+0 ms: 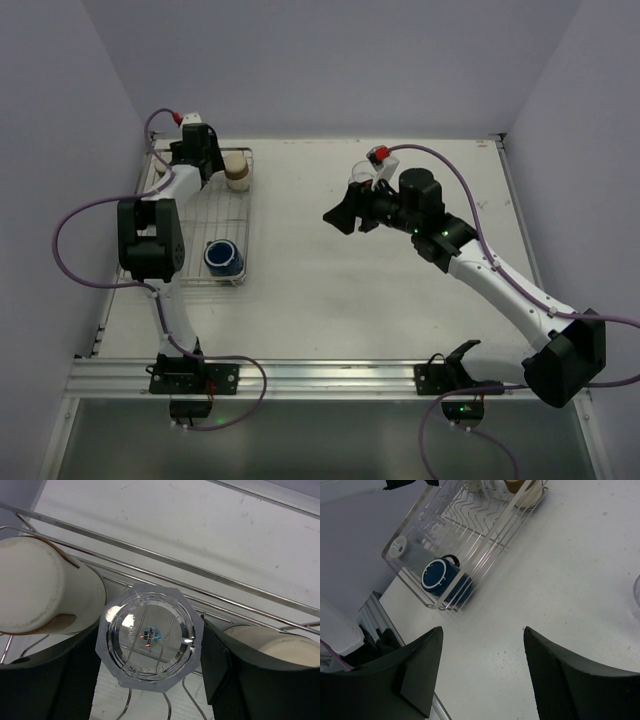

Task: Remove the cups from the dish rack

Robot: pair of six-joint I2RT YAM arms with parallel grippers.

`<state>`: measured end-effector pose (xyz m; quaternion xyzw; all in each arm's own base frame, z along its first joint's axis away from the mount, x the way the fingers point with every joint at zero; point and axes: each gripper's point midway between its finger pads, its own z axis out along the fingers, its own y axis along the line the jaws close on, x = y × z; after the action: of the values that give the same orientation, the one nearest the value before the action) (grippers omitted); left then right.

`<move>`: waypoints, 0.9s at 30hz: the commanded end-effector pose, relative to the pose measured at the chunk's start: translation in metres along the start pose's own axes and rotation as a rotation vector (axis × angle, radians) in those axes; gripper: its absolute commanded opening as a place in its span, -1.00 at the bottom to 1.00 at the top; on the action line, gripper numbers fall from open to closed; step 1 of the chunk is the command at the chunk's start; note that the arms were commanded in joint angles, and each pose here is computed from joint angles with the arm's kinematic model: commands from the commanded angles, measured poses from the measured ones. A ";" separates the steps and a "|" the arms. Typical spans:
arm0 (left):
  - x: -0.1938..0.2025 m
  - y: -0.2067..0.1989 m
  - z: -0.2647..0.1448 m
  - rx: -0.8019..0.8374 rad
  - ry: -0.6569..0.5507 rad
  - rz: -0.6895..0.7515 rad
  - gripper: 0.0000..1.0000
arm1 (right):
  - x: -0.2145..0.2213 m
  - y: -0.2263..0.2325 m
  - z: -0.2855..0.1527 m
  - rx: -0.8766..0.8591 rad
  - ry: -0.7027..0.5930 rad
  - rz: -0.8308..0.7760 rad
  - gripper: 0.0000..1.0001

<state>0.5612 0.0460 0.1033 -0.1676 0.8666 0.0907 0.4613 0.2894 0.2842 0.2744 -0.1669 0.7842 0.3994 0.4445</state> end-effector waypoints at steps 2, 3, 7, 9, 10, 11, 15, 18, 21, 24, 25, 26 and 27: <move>-0.049 0.001 -0.017 -0.004 -0.124 -0.026 -0.13 | -0.032 0.021 -0.001 -0.064 -0.080 -0.031 0.36; -0.054 0.002 -0.021 -0.004 -0.137 -0.030 -0.19 | -0.031 0.022 0.000 -0.067 -0.075 -0.029 0.36; -0.093 0.005 -0.061 0.022 -0.227 -0.079 -0.35 | -0.034 0.030 0.001 -0.098 -0.084 -0.010 0.40; -0.107 0.003 -0.079 0.054 -0.263 -0.103 -0.40 | -0.034 0.035 0.002 -0.124 -0.083 0.002 0.43; -0.121 0.005 -0.098 0.073 -0.303 -0.138 -0.41 | -0.036 0.039 0.002 -0.137 -0.091 0.022 0.48; -0.127 0.004 -0.108 0.091 -0.316 -0.155 -0.44 | -0.036 0.042 0.002 -0.151 -0.088 0.030 0.50; -0.147 0.001 -0.157 0.185 -0.375 -0.248 -0.49 | -0.050 0.058 -0.001 -0.223 -0.133 0.076 0.58; -0.150 -0.002 -0.196 0.280 -0.402 -0.312 -0.52 | -0.052 0.067 -0.003 -0.271 -0.140 0.109 0.65; -0.137 -0.011 -0.234 0.414 -0.398 -0.372 -0.54 | -0.054 0.077 -0.004 -0.331 -0.149 0.143 0.68; -0.120 -0.032 -0.278 0.646 -0.402 -0.424 -0.55 | -0.058 0.086 -0.005 -0.398 -0.175 0.180 0.70; -0.103 -0.037 -0.291 0.715 -0.372 -0.470 -0.55 | -0.052 0.090 -0.004 -0.424 -0.159 0.190 0.71; -0.092 -0.050 -0.306 0.829 -0.337 -0.468 -0.56 | -0.052 0.094 -0.004 -0.445 -0.161 0.195 0.71; -0.080 -0.056 -0.313 0.898 -0.332 -0.484 -0.56 | -0.054 0.099 -0.003 -0.469 -0.173 0.203 0.71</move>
<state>0.4088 -0.0338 0.3411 -0.1808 0.7011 -0.2147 0.6555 0.2694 0.3261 0.3430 -0.1397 0.6911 0.5701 0.4217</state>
